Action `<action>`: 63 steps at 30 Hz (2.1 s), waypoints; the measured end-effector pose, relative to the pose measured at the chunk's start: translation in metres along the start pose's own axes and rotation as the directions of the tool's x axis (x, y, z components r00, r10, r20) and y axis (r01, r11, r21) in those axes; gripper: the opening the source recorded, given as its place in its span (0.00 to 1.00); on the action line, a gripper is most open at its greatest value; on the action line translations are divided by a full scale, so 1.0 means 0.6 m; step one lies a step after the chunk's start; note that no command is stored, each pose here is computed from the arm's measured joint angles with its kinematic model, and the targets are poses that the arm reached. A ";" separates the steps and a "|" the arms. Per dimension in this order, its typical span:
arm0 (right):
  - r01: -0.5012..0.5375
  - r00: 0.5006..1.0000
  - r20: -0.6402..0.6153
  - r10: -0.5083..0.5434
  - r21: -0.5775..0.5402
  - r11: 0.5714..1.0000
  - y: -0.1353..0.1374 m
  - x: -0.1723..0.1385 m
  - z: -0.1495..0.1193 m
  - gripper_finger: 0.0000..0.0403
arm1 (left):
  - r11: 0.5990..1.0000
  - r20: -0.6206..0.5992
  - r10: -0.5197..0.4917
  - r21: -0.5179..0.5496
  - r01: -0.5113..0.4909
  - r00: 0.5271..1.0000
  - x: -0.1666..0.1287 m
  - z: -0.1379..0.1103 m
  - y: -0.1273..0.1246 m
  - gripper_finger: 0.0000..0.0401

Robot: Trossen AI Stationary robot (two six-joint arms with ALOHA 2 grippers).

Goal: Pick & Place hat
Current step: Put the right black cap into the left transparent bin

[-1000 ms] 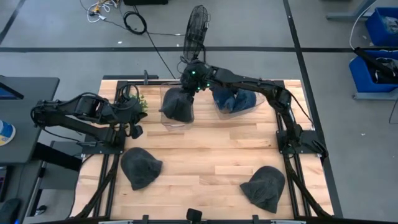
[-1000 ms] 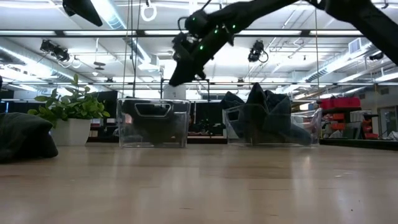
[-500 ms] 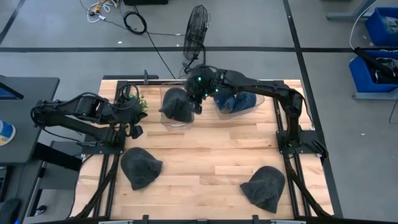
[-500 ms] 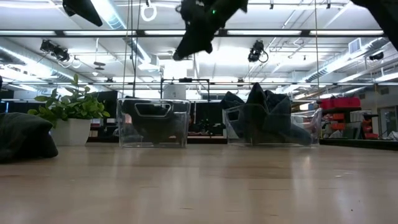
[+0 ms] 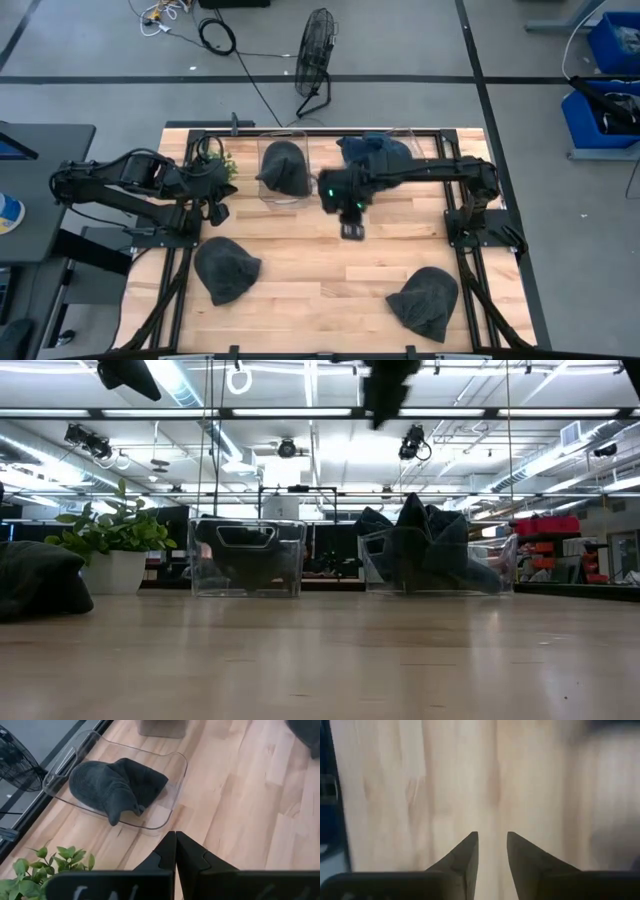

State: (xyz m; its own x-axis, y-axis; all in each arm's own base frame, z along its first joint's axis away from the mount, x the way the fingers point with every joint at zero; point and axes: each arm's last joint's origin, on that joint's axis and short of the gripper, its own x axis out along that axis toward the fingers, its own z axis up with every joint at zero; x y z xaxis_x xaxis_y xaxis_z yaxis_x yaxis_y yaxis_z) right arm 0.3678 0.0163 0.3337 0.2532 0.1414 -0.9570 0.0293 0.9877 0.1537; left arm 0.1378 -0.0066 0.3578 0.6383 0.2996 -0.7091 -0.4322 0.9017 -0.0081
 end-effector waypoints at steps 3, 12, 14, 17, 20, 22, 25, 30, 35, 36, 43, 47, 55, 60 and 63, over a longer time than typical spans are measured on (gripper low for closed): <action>0.034 0.994 -0.109 -0.028 0.051 0.998 0.032 0.003 -0.022 0.26 | 1.000 0.000 0.001 0.000 -0.001 1.000 0.000 0.000 0.000 0.02; 0.084 0.979 -0.196 -0.059 0.123 0.989 0.132 0.013 -0.060 0.26 | 1.000 0.000 0.003 0.000 -0.003 1.000 0.000 0.000 0.000 0.02; 0.101 0.974 -0.212 -0.075 0.117 0.988 0.152 0.019 -0.071 0.26 | 1.000 0.000 0.003 0.001 -0.003 1.000 0.000 0.000 0.000 0.02; 0.141 0.967 -0.232 -0.110 0.120 0.983 0.170 0.028 -0.089 0.26 | 1.000 0.000 0.003 0.002 -0.003 1.000 0.000 0.000 0.000 0.02; 0.159 0.961 -0.249 -0.118 0.150 0.976 0.179 0.033 -0.108 0.26 | 1.000 0.001 0.003 0.024 -0.003 1.000 0.000 0.000 0.000 0.02; 0.168 0.959 -0.255 -0.120 0.174 0.970 0.181 0.036 -0.120 0.26 | 0.999 0.001 0.003 0.035 -0.003 1.000 0.000 0.000 0.000 0.02; 0.153 0.970 -0.221 -0.104 0.215 0.965 0.177 0.031 -0.137 0.26 | 0.999 0.005 0.001 0.043 -0.001 1.000 0.000 0.001 0.000 0.02; 0.085 0.989 -0.137 -0.048 0.277 0.957 0.165 0.025 -0.166 0.26 | 0.997 -0.019 -0.051 0.064 0.052 0.999 0.011 0.007 -0.011 0.02; 0.086 0.987 -0.154 -0.037 0.326 0.941 0.151 0.046 -0.217 0.26 | 0.996 -0.065 -0.028 0.088 0.033 0.997 0.040 0.015 -0.028 0.02; 0.094 0.985 -0.166 -0.039 0.337 0.937 0.149 0.056 -0.226 0.26 | 0.994 -0.071 -0.018 0.102 0.025 0.997 0.047 0.018 -0.032 0.02; 0.043 0.959 -0.266 0.100 0.481 0.876 0.160 0.110 -0.268 0.26 | 0.988 -0.107 0.004 0.155 0.013 0.994 0.096 0.031 -0.060 0.02; 0.137 0.915 -0.389 0.103 0.541 0.830 0.167 0.126 -0.302 0.26 | 0.986 -0.135 0.020 0.168 0.003 0.991 0.116 0.032 -0.070 0.02; 0.113 0.914 -0.366 0.177 0.647 0.754 0.186 0.173 -0.332 0.26 | 0.984 -0.157 0.032 0.177 -0.004 0.987 0.129 0.032 -0.076 0.02; 0.152 0.901 -0.400 0.166 0.652 0.743 0.192 0.182 -0.350 0.26 | 0.987 -0.157 0.032 0.163 -0.006 0.987 0.129 0.032 -0.076 0.02; 0.177 0.901 -0.412 0.134 0.632 0.754 0.193 0.186 -0.361 0.26 | 0.989 -0.156 0.032 0.150 -0.008 0.987 0.129 0.032 -0.076 0.02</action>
State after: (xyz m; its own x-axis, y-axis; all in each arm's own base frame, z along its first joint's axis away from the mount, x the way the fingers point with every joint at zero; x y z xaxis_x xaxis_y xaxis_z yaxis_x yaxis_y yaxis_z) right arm 0.1898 0.1611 0.1917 -0.1660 0.2876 -0.9432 0.6781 0.7277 0.1025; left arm 0.2189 -0.0184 0.3167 0.5168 0.2756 -0.8105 -0.3371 0.9358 0.1032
